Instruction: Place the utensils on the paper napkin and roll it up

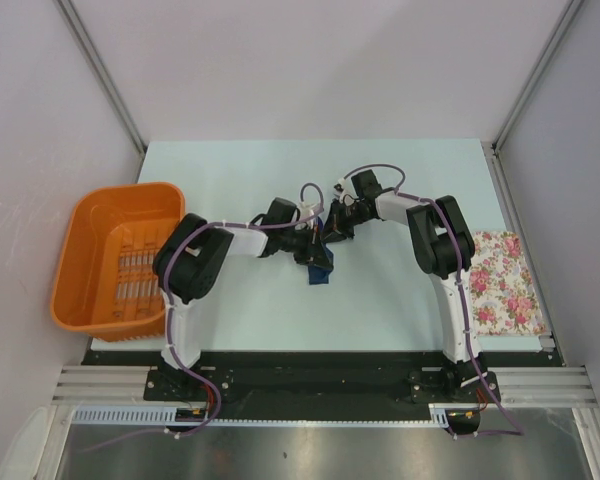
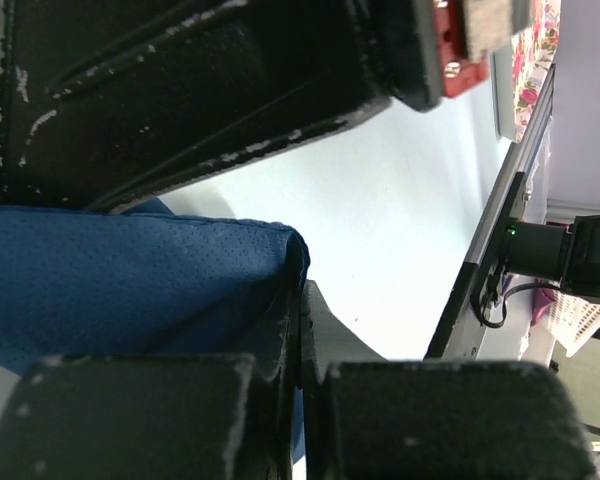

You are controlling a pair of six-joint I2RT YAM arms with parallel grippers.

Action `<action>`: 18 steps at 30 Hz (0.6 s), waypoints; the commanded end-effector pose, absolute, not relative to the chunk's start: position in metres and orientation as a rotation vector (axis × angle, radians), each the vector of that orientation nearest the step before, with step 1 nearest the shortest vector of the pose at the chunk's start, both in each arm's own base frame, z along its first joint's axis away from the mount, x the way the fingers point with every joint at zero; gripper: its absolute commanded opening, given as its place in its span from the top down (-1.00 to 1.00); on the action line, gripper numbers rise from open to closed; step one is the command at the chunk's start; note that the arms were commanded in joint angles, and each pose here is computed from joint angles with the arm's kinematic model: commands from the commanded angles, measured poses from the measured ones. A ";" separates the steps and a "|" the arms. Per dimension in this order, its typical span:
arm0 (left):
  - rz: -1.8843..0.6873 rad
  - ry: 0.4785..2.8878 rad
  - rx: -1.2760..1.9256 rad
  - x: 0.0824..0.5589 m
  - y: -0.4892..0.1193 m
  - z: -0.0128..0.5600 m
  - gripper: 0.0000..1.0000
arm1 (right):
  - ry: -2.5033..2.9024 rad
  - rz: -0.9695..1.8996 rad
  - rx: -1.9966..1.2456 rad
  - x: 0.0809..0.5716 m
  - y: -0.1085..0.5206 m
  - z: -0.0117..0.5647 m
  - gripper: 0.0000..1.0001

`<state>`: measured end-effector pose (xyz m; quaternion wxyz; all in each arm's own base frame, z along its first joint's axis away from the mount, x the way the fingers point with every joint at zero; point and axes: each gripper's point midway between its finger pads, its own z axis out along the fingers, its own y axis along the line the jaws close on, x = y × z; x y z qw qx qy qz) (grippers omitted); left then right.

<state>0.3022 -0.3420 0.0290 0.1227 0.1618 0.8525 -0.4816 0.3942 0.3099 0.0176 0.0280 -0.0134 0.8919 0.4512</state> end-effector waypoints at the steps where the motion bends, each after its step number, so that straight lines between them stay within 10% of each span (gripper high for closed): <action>1: -1.452 2.468 0.515 0.296 -0.349 0.022 1.00 | 2.858 1.214 0.011 0.389 0.295 -0.021 1.00; 18: -1.459 2.574 0.375 0.291 -0.326 -0.018 0.83 | 2.828 1.273 0.026 0.393 0.271 0.031 0.57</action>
